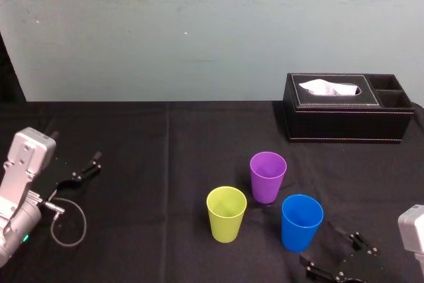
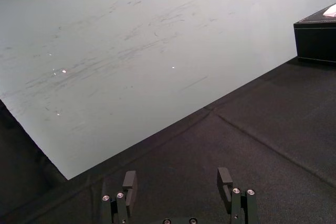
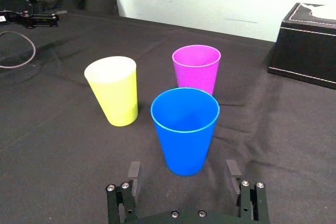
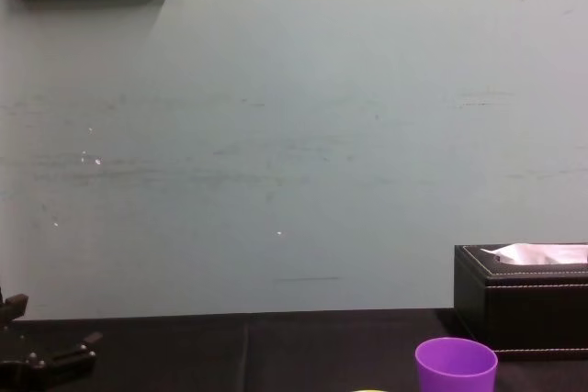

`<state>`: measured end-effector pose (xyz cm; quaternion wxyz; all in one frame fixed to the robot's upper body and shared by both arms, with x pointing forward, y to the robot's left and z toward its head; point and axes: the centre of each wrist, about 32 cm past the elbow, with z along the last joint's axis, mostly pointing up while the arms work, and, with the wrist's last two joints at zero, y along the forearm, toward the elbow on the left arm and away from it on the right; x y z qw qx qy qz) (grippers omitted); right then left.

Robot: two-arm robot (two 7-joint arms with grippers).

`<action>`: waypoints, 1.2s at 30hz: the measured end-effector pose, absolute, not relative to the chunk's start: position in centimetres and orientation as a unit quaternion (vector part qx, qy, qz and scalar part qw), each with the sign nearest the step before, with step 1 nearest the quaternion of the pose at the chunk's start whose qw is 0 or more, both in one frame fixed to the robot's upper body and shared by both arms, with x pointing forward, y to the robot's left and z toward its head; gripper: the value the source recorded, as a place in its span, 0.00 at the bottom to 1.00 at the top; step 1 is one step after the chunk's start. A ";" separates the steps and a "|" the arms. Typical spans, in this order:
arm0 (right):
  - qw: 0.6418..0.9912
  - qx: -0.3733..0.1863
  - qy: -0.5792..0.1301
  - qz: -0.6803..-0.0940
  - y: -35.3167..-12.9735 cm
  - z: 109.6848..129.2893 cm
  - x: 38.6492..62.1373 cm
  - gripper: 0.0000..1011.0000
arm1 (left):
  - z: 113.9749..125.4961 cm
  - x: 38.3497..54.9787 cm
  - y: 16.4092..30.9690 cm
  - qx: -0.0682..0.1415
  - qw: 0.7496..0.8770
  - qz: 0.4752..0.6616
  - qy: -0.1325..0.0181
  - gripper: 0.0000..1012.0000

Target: Stack the three plastic cups sequentially using one hand.

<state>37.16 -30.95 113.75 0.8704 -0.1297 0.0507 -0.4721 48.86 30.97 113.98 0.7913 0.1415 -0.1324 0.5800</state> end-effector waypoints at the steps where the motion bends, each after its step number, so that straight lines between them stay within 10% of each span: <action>1: 0.871 -0.129 0.051 -0.472 -30.9 113.7 37.2 0.99 | 114.0 48.9 31.0 0.141 0.791 0.580 -0.132 0.99; 36: 0.873 -0.110 0.038 -0.474 -28.8 112.4 39.6 0.99 | 114.0 48.9 31.0 0.141 0.791 0.580 -0.132 0.99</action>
